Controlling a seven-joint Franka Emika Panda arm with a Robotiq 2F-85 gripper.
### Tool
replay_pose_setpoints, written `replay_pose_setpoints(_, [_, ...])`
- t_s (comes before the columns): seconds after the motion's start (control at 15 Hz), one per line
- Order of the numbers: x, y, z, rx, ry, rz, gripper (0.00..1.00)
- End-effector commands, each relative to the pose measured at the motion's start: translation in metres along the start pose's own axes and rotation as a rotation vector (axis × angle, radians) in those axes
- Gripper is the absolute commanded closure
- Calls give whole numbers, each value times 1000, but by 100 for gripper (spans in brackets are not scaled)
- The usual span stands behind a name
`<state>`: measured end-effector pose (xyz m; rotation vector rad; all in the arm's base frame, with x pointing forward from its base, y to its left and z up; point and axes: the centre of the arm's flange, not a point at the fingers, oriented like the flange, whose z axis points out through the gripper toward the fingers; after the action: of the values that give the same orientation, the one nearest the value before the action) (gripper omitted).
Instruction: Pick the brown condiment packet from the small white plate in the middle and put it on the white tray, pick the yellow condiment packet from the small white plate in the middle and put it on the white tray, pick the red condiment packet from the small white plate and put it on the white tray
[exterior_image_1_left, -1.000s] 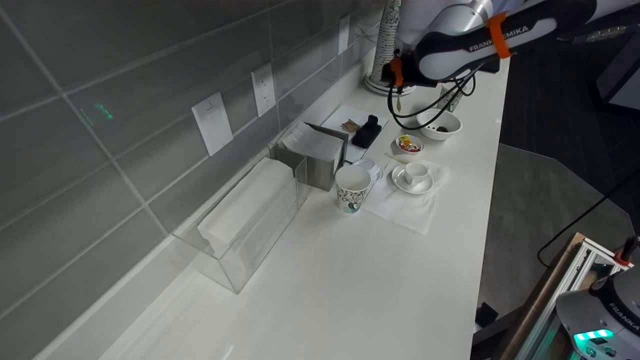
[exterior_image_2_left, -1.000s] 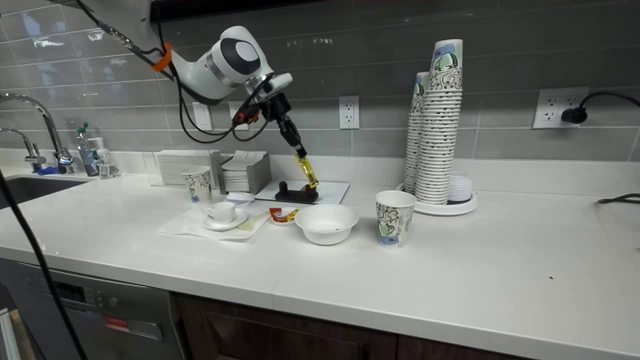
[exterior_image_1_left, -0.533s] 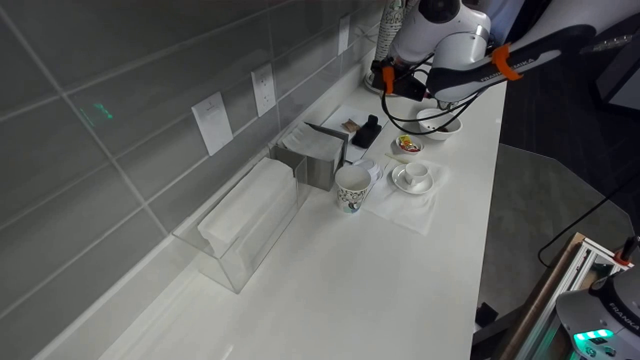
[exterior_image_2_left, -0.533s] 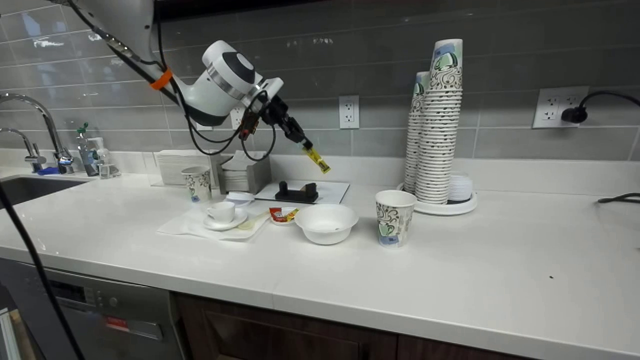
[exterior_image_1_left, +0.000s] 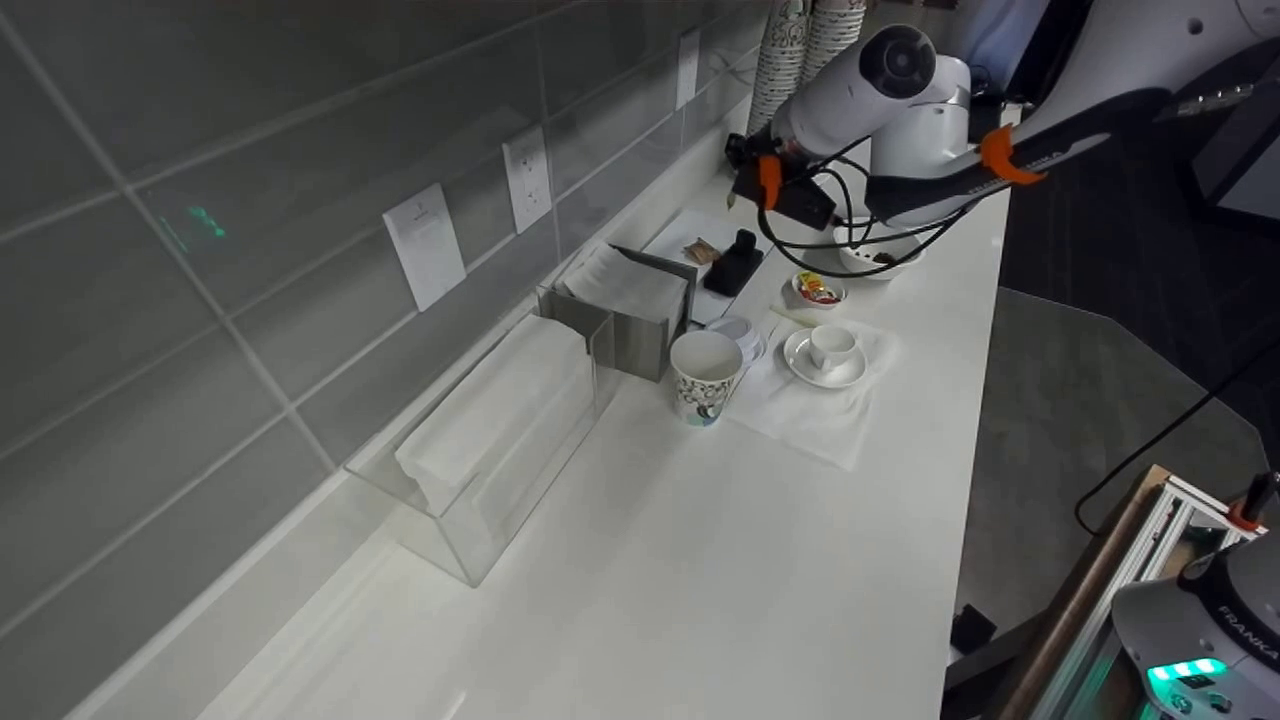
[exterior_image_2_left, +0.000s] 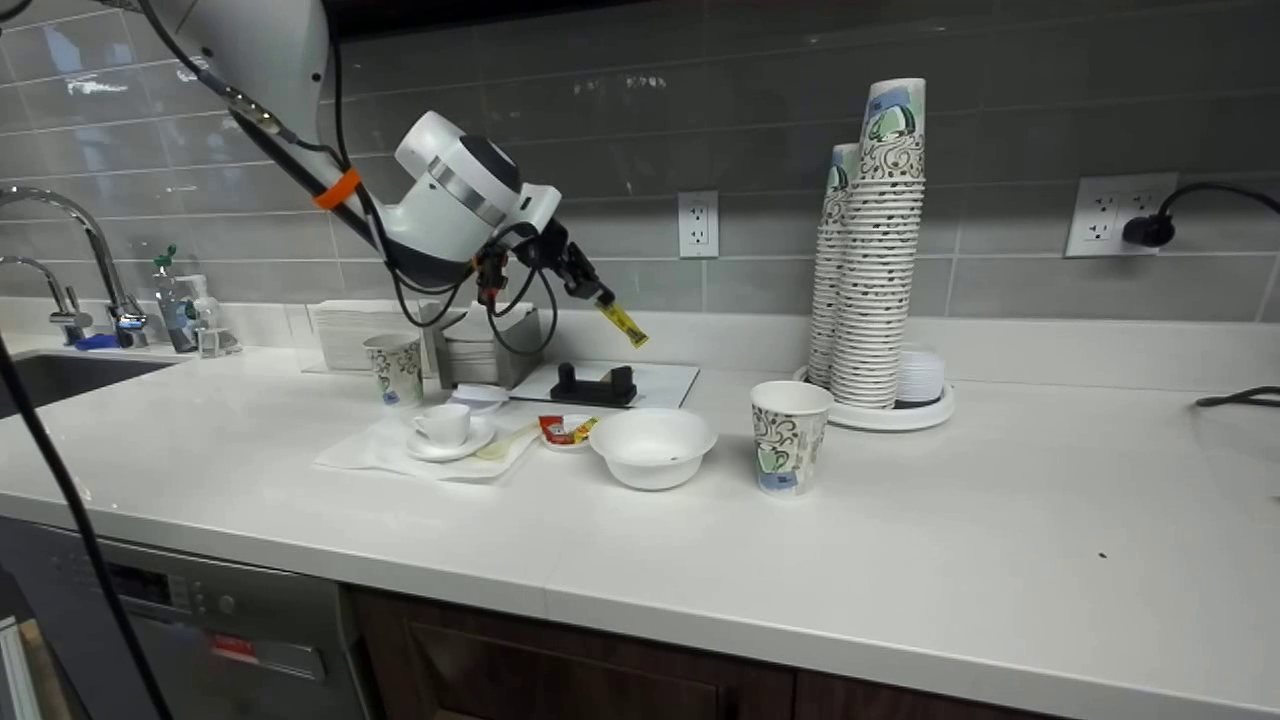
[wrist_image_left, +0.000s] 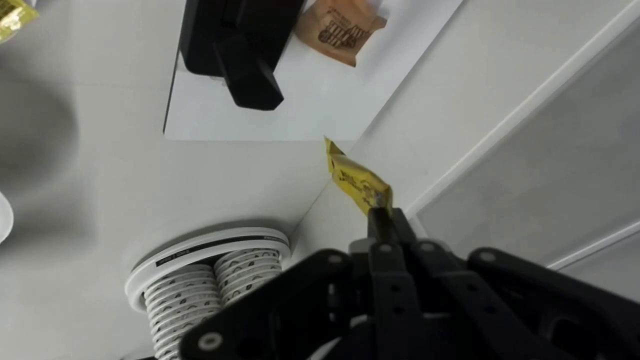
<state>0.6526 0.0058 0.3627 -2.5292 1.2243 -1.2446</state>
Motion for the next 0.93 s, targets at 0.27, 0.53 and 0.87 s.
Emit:
replay_pose_setpoints(0.27, [-18, 10, 15, 104, 32, 39, 91])
replay_pose_setpoints(0.53, [-20, 10, 22, 88, 59, 25, 54])
replay_pose_setpoints(0.87, [-35, 9, 19, -15, -28, -58, 19])
